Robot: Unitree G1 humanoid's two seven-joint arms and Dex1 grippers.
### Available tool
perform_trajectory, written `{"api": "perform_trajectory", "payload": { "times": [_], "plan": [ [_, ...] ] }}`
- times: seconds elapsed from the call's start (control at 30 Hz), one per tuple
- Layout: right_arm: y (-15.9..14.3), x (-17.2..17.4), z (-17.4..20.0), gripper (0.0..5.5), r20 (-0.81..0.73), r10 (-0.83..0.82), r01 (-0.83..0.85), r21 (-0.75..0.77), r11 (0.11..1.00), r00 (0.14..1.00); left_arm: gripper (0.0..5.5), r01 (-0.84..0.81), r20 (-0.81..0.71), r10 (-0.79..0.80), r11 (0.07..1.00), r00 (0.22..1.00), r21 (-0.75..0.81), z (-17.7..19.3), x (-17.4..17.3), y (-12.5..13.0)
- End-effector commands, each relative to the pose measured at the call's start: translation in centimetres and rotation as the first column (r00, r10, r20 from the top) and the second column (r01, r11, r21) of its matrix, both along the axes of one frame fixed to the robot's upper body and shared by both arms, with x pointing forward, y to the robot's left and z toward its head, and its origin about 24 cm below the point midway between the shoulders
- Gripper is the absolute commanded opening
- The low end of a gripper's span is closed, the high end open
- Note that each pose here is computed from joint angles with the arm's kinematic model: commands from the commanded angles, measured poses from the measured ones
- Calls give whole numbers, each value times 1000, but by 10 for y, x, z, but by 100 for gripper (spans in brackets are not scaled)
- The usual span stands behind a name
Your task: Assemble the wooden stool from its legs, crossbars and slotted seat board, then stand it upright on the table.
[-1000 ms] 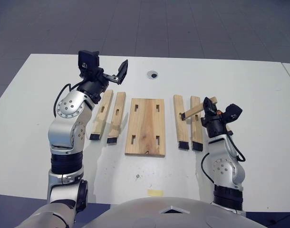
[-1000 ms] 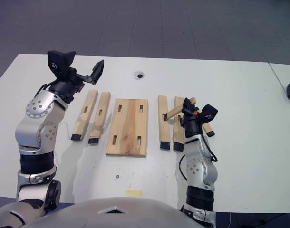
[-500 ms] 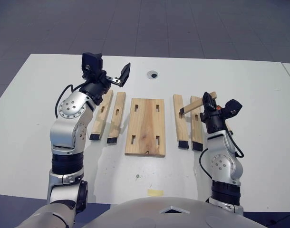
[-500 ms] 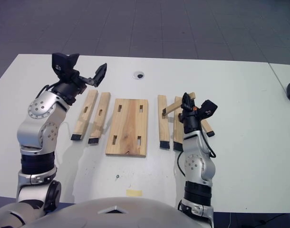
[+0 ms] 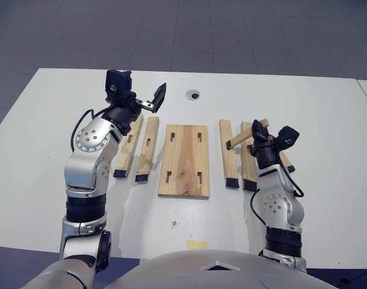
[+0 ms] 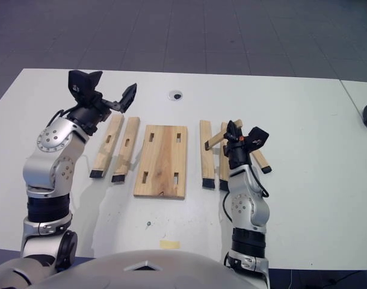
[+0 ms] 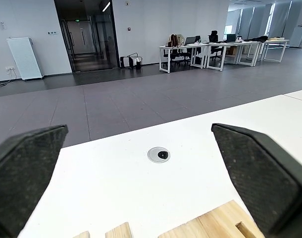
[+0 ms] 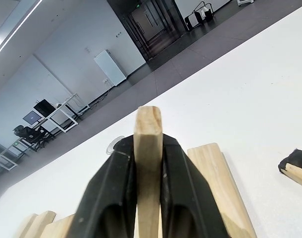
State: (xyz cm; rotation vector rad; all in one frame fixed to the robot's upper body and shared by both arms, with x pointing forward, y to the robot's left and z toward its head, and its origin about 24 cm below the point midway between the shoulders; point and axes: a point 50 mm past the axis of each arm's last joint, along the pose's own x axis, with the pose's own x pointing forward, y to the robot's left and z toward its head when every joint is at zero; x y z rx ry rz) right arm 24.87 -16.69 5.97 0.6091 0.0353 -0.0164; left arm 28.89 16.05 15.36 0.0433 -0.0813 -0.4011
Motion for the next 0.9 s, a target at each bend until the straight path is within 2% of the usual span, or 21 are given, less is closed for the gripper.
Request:
{"api": "perform_trajectory", "payload": {
  "times": [0.03, 0.2, 0.3, 0.67, 0.8, 0.9],
  "plan": [
    [0, 0, 4, 41, 1, -8, 8, -53, 999, 1000, 540, 3, 1, -3, 1000, 1000, 23, -1, 0, -1],
    [0, -1, -2, 41, -87, -2, -13, -169, 985, 996, 540, 5, 10, -5, 999, 1000, 36, 0, 0, -1],
    [5, -3, -9, 41, -163, 39, -75, -219, 973, 986, 540, -4, 22, 3, 999, 1000, 52, 1, 1, 2],
    [7, -10, -39, 41, -280, 168, -271, -390, 880, 945, 540, -43, 51, 40, 997, 998, 63, 4, 5, 9],
    [10, -13, -42, 41, -293, 202, -324, -466, 823, 935, 540, -44, 51, 41, 997, 998, 62, 3, 4, 8],
    [10, -16, -38, 41, -231, 202, -291, -471, 832, 952, 540, -39, 51, 35, 996, 998, 79, 1, 2, 6]
  ]
}}
